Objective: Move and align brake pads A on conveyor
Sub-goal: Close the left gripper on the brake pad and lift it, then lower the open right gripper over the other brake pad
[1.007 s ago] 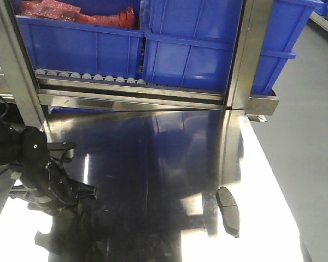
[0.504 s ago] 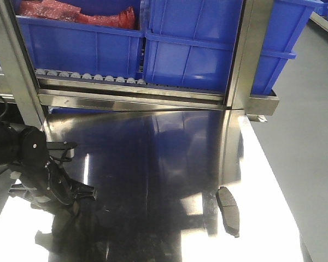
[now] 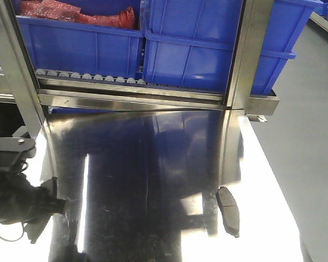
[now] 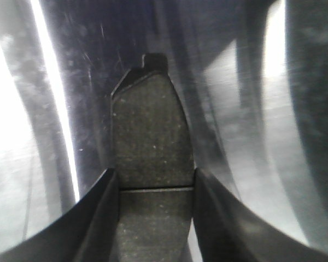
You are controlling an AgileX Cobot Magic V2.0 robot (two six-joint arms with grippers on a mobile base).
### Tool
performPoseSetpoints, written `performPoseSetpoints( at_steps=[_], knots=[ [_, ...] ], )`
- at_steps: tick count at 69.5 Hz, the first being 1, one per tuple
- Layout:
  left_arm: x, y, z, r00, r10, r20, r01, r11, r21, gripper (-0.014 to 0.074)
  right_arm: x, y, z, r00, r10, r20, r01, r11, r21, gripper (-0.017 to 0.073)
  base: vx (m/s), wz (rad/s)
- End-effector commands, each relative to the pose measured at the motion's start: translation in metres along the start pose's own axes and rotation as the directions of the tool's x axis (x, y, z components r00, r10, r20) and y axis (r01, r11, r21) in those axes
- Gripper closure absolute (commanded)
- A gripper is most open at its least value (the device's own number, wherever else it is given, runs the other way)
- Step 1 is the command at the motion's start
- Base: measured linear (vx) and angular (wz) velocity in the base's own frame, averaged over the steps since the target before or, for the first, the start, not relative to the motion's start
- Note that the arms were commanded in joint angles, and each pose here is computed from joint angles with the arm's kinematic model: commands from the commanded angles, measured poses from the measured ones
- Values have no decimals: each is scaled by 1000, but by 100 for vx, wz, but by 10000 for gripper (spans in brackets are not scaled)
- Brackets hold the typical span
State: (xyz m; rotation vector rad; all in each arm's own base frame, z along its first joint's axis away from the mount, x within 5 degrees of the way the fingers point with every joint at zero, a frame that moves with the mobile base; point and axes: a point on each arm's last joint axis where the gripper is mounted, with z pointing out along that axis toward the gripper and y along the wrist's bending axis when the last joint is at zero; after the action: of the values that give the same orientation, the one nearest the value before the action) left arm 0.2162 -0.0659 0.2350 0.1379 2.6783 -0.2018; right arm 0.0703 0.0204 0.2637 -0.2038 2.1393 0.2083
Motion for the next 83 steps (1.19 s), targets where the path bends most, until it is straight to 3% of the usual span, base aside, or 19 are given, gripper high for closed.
performPoseSetpoints(
  at_steps=[1, 33, 53, 83],
  knots=[
    [3, -2, -31, 987, 6, 161, -11, 999, 33, 419, -13, -1, -4, 997, -9, 81, 8, 1000, 13, 563, 0, 0],
    [77, 10, -81, 936, 3, 352, -30, 997, 72, 419, -13, -1, -4, 997, -9, 81, 8, 1000, 13, 563, 0, 0],
    [90, 12, -105, 883, -2, 469, -46, 995, 91, 419, -13, -1, -4, 997, -9, 81, 8, 1000, 13, 563, 0, 0],
    [94, 12, -107, 887, 0, 461, -47, 995, 91, 419, -13, -1, -4, 997, -9, 81, 8, 1000, 13, 563, 0, 0]
  ],
)
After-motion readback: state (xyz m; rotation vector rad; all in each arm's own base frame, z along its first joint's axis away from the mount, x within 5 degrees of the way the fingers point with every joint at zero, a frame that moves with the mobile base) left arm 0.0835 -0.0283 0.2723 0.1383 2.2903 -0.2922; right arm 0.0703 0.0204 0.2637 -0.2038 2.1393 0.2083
